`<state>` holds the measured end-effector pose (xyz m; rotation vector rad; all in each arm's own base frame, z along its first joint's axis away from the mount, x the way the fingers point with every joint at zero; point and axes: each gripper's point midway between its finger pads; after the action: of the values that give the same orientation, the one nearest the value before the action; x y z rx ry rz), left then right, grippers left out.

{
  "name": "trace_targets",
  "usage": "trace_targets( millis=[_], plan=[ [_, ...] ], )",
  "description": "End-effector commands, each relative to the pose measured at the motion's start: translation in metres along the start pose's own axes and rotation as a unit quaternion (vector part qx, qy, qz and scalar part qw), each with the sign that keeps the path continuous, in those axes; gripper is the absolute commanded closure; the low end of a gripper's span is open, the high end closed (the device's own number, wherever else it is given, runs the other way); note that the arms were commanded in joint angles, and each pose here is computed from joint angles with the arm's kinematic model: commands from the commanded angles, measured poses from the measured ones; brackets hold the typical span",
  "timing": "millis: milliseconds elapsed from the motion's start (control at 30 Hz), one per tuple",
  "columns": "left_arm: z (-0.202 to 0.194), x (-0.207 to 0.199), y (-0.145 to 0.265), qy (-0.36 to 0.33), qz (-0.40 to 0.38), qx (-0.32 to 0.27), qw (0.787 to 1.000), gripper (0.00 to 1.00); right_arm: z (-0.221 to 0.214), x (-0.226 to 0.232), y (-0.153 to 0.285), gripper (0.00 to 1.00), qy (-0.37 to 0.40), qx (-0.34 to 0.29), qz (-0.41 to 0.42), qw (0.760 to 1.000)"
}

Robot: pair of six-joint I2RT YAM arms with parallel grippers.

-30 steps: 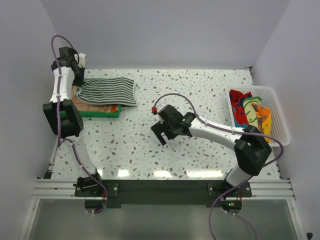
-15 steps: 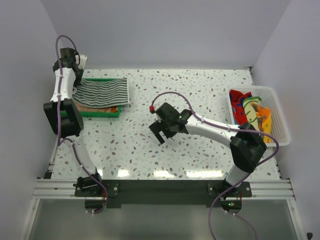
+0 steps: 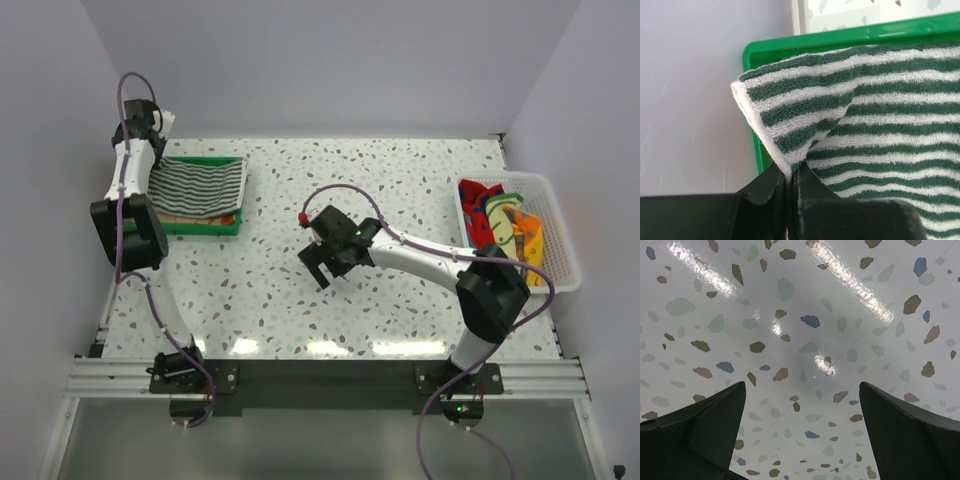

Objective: Fold and stack the towels
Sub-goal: Neatly place the folded towel into the bin

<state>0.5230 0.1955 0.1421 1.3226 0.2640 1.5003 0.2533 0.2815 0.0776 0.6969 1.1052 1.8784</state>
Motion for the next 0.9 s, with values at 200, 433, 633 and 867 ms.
trace_targets(
  millis=[200, 433, 633, 867],
  plan=[
    [0.009, 0.04, -0.005, 0.02, 0.094, -0.015, 0.995, 1.0, 0.014, 0.0, 0.005, 0.01, 0.001, -0.017, 0.0, 1.0],
    [-0.003, 0.046, -0.006, 0.027, 0.122, 0.005, 0.992, 1.0, 0.014, 0.001, 0.004, 0.01, 0.001, -0.017, 0.001, 1.0],
    [-0.001, 0.047, -0.007, 0.036, 0.128, -0.001, 0.991, 1.0, 0.013, 0.001, 0.004, 0.01, 0.002, -0.016, 0.001, 1.0],
    [-0.011, 0.045, -0.012, 0.041, 0.142, 0.018, 0.989, 1.0, 0.013, 0.0, 0.003, 0.01, 0.0, -0.015, 0.001, 1.0]
  ],
)
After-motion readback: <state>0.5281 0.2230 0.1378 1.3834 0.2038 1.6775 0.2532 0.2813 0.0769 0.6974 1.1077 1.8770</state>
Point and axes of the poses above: each gripper's point midway between its finger pads, its own y axis back along the fingers, its own x axis along the line the jaws close on, z = x × y, and after that the axes turned 10 degrees about -y, right-handed
